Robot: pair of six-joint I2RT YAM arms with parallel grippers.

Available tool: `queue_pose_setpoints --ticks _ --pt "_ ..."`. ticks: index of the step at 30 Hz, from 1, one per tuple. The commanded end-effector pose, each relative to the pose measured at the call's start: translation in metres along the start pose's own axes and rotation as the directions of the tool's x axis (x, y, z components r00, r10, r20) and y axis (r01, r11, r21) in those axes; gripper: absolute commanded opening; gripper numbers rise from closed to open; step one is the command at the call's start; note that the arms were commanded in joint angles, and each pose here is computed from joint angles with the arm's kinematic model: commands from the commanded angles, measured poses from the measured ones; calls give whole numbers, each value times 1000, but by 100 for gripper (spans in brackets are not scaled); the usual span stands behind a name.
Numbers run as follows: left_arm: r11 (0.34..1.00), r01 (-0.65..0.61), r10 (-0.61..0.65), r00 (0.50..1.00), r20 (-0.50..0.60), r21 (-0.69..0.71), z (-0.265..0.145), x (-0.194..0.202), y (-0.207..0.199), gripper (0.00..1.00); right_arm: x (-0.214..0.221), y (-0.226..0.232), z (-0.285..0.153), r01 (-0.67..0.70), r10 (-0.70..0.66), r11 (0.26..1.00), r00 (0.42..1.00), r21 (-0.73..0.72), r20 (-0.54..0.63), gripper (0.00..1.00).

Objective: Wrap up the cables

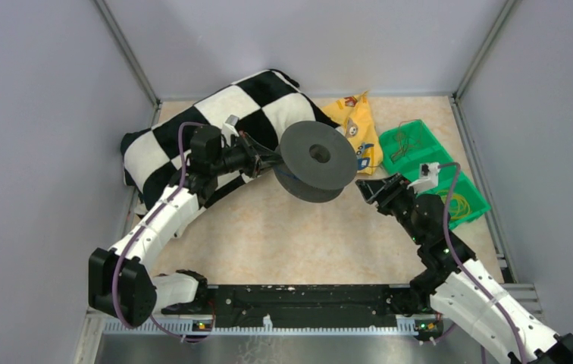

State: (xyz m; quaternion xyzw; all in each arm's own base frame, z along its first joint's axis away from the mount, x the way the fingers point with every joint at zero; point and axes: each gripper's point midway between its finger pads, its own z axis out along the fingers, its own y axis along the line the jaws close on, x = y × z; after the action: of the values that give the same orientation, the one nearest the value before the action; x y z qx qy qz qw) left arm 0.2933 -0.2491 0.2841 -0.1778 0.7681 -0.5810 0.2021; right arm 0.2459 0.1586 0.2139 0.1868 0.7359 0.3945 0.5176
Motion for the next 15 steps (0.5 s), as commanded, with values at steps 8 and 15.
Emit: queue_pose_setpoints --ticks 8,15 --pt "991 -86 93 994 -66 106 1 5 -18 0 -27 9 -10 68 -69 998 995 13 74 66" --pt "991 -86 93 993 -67 101 0 7 -14 0 -32 14 -6 5 -5 1000 995 9 102 67"
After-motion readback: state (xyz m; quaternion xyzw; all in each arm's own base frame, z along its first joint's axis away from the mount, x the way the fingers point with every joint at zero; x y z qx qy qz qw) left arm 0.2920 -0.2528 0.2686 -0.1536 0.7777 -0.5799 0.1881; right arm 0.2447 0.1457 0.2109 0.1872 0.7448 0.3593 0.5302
